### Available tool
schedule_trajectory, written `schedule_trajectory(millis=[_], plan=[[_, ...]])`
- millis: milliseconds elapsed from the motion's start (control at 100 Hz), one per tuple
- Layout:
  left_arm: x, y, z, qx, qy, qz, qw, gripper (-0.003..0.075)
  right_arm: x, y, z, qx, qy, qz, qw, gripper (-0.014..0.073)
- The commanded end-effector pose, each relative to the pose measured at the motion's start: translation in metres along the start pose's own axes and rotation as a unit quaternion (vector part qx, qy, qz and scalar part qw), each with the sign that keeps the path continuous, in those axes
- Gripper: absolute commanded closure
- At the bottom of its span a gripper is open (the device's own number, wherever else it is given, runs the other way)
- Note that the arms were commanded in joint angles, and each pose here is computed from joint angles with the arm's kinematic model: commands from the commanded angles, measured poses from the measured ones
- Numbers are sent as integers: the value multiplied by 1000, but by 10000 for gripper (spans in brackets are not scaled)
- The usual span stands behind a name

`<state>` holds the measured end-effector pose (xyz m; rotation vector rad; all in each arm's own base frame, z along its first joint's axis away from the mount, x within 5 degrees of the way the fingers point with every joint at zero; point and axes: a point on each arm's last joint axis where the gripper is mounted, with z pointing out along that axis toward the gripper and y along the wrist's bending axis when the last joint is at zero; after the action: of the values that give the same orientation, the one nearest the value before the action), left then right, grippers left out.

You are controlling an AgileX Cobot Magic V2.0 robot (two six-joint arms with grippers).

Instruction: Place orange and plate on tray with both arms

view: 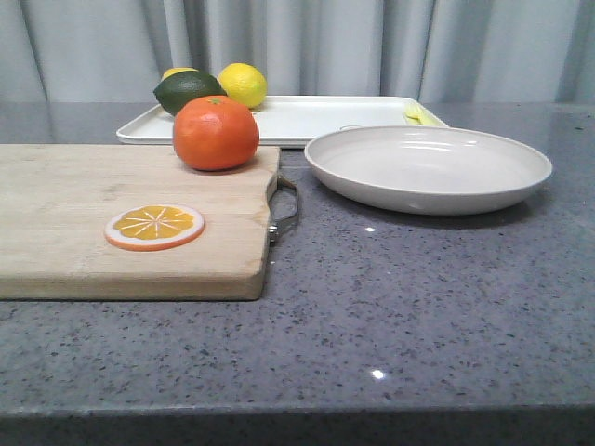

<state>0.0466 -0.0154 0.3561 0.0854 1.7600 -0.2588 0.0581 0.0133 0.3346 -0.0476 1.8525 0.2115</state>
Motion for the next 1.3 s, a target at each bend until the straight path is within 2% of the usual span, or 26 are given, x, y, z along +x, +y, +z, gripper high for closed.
schedule_trajectory(millis=[0,170,400,470,540,630,680,760,830,900,950,1050,1290], plan=[[-29,-7,3,23,-14,-32,999,741,-28,2,1,0,-23,4,1000,696],[-39,-12,17,51,22,-72,996,740,-34,5,5,-11,-9,19,1000,696],[-35,-12,25,51,51,-63,995,740,-30,5,5,-12,10,19,1000,689],[-35,-12,25,52,51,-49,996,739,-29,5,5,-12,17,19,1000,646],[-35,-12,25,53,49,-17,997,730,-28,5,5,-12,21,19,1000,556],[-35,-12,25,56,51,14,997,643,-28,5,5,-13,22,19,1000,384],[-35,-12,25,56,51,19,997,557,-28,5,5,-13,22,19,1000,283],[-35,-12,25,56,51,22,997,370,-28,5,5,-13,22,19,1000,141],[-35,-12,25,56,51,22,997,210,-28,5,5,-13,22,19,1000,82],[-35,-12,25,56,51,22,997,106,-28,5,5,-13,22,19,1000,73],[-35,-12,25,58,51,20,997,85,-28,5,5,-13,22,19,1000,73],[-37,-16,26,78,43,-2,996,105,-28,5,5,-13,22,19,1000,73],[-38,-28,66,174,65,36,982,136,-28,5,5,-13,22,19,1000,73]])
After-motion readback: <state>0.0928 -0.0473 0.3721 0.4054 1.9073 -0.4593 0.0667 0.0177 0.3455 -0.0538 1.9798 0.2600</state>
